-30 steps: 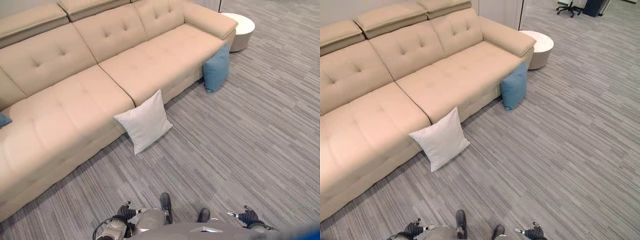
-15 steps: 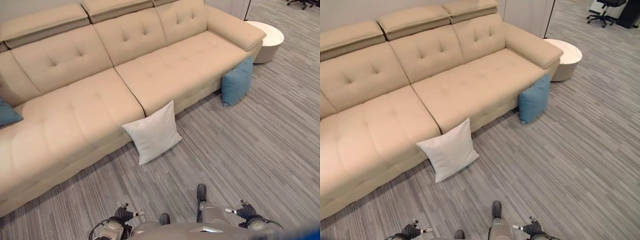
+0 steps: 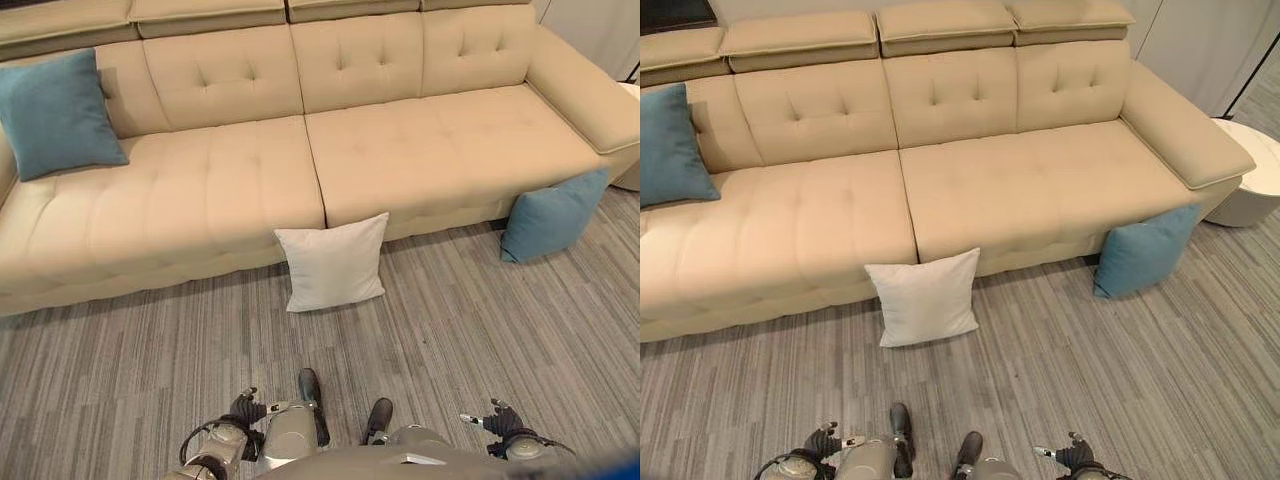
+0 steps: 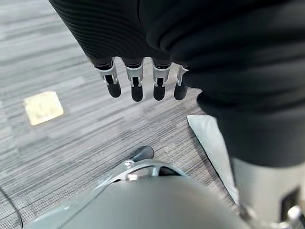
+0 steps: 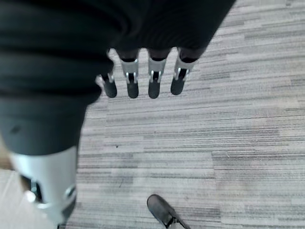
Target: Pick up all the scattered cushions and arrange them neatly on the sofa.
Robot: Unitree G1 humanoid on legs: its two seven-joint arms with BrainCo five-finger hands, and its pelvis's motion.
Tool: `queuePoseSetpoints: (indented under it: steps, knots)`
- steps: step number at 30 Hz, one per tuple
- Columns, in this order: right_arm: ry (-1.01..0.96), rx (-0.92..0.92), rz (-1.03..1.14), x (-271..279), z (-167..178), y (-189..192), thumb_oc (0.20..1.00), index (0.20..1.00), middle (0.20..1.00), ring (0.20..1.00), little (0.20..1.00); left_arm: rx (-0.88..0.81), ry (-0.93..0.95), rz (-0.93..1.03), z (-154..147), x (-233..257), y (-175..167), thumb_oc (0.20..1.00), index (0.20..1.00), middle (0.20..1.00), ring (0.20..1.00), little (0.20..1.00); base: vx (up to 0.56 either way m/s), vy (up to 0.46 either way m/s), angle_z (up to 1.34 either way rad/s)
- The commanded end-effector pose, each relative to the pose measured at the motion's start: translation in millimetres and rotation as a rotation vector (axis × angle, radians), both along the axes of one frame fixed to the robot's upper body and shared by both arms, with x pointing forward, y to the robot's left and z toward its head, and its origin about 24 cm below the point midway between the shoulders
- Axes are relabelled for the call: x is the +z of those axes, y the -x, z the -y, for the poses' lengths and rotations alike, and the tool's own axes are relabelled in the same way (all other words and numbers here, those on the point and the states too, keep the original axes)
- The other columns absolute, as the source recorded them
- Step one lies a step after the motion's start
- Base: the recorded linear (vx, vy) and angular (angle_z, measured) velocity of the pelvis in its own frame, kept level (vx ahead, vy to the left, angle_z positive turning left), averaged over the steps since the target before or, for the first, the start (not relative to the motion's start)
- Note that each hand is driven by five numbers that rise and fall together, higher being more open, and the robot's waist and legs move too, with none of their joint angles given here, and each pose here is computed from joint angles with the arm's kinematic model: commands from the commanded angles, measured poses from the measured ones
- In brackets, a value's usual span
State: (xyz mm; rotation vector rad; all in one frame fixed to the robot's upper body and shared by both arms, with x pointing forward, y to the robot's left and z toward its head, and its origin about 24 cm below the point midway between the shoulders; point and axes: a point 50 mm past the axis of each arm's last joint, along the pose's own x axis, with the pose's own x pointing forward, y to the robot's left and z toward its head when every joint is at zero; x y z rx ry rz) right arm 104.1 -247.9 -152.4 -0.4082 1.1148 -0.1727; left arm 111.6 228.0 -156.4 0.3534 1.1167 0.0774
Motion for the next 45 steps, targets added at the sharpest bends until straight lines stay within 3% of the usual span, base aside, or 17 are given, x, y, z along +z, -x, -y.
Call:
queuePoseSetpoints:
  steps: [1,16,36,45]
  knots:
    - [0.033,0.022,0.042,7.6,10.9,-14.1,1.0,1.0,1.0,1.0,1.0,-0.013,-0.006,-0.039,2.1,-3.9,12.0,1.0,1.0,1.0,1.0,1.0,0.22,0.128,-0.2]
    - [0.023,0.095,0.109,15.2,4.1,-39.6,1.0,1.0,1.0,1.0,1.0,-0.024,-0.023,0.014,-6.8,2.2,-0.4,1.0,1.0,1.0,1.0,1.0,0.16,0.085,0.21]
    - [0.043,0.058,0.099,15.6,15.5,-31.0,1.0,1.0,1.0,1.0,1.0,-0.055,-0.002,0.051,2.9,4.4,-14.0,1.0,1.0,1.0,1.0,1.0,0.08,-0.059,0.29]
    - [0.028,0.089,0.106,14.7,5.8,-36.4,1.0,1.0,1.0,1.0,1.0,-0.012,-0.037,0.057,-12.6,7.7,-12.8,1.0,1.0,1.0,1.0,1.0,0.1,0.138,-0.13]
